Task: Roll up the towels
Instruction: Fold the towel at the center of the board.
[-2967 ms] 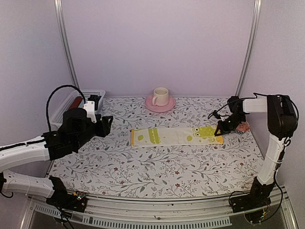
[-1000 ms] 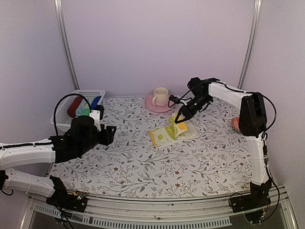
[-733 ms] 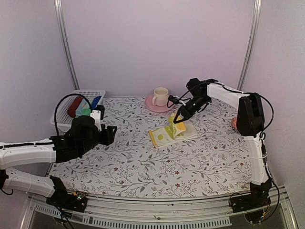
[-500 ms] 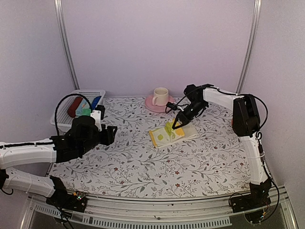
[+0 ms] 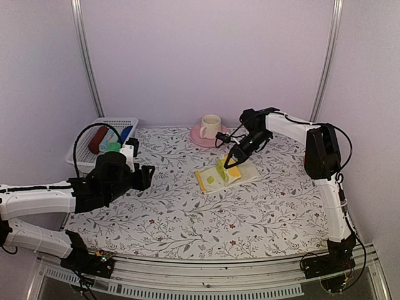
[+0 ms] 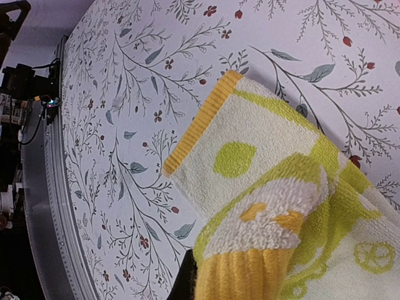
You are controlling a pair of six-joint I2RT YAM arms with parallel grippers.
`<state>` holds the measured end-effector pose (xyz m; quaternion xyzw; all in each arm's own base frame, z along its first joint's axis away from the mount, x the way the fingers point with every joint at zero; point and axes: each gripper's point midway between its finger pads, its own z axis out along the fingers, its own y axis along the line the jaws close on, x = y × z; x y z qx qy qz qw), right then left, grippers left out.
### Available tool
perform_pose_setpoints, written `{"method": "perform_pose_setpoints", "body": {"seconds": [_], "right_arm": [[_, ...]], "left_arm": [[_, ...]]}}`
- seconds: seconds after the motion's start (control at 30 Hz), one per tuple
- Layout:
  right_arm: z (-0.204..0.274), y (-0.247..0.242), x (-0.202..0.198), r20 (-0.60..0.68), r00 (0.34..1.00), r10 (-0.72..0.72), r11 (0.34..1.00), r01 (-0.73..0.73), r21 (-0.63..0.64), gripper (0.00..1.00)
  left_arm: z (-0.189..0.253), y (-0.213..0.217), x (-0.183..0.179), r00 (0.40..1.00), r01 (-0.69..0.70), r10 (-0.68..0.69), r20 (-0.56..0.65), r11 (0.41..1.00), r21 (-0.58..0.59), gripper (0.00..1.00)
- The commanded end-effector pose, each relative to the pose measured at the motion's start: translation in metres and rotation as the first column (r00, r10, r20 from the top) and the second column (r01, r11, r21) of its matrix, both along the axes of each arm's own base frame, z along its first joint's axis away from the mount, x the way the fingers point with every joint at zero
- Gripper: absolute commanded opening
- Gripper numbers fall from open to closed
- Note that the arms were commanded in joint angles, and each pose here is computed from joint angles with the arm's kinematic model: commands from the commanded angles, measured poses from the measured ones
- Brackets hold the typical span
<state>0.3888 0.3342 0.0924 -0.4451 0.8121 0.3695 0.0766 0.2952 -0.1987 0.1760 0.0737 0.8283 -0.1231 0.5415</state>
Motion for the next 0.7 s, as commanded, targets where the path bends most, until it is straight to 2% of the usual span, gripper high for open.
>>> {"method": "perform_pose_setpoints", "body": {"seconds": [0.0,0.3,0.37,0.67], "right_arm": [[0.038,0.001,-0.004,0.061,0.998,0.03,0.999,-0.032,0.038,0.03],[0.036,0.003,0.0,0.073,0.997,0.026,0.999,-0.029,0.036,0.04],[0.017,0.004,0.003,0.041,0.999,0.02,1.0,-0.021,0.022,0.05],[-0.004,0.015,-0.004,0.02,0.999,0.043,0.999,-0.043,-0.005,0.11]], "left_arm": [[-0.002,-0.006,-0.004,1.0,0.019,-0.019,-0.001,1.0,-0.02,0.61],[-0.005,-0.008,-0.004,1.0,0.023,-0.023,-0.008,0.999,-0.027,0.61],[-0.006,-0.009,-0.004,1.0,0.026,-0.027,-0.01,0.999,-0.027,0.61],[-0.01,-0.011,-0.002,1.0,0.027,-0.027,-0.015,0.999,-0.023,0.61]]}}
